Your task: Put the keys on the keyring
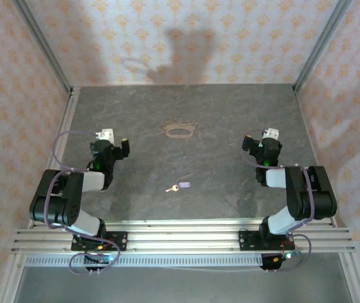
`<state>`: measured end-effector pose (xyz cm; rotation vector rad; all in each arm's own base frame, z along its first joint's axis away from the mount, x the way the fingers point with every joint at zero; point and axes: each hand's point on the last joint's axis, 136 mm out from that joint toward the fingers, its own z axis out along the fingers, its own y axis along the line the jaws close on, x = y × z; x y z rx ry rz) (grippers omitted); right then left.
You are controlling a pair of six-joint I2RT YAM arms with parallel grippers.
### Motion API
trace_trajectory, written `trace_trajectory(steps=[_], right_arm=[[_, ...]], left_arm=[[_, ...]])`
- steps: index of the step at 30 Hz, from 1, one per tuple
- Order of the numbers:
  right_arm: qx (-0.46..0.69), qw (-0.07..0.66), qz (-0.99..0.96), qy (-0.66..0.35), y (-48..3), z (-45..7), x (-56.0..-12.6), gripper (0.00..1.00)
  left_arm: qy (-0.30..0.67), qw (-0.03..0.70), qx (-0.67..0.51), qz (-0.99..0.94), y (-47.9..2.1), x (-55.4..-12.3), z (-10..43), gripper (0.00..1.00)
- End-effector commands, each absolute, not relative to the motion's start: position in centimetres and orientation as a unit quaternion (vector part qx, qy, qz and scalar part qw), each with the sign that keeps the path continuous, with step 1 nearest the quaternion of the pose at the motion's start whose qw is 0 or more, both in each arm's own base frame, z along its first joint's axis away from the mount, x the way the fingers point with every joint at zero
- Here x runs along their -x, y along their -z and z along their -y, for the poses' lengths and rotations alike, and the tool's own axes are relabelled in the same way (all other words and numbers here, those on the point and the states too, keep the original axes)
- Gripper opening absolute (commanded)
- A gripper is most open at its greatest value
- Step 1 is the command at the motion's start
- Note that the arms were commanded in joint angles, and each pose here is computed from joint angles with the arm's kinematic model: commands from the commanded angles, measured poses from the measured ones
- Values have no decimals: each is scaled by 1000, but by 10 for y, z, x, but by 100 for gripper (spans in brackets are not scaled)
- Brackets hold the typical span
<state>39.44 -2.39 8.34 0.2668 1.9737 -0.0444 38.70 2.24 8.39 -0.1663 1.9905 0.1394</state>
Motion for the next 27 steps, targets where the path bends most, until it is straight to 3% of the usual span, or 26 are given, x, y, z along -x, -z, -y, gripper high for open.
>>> trace_trajectory(steps=[1, 27], right_arm=[[-111, 549, -828, 17, -89, 25, -395, 99], [-112, 547, -829, 16, -88, 25, -397, 99]], left_arm=[[-60, 546, 64, -833, -92, -393, -23, 100], [-61, 543, 65, -835, -92, -395, -23, 100]])
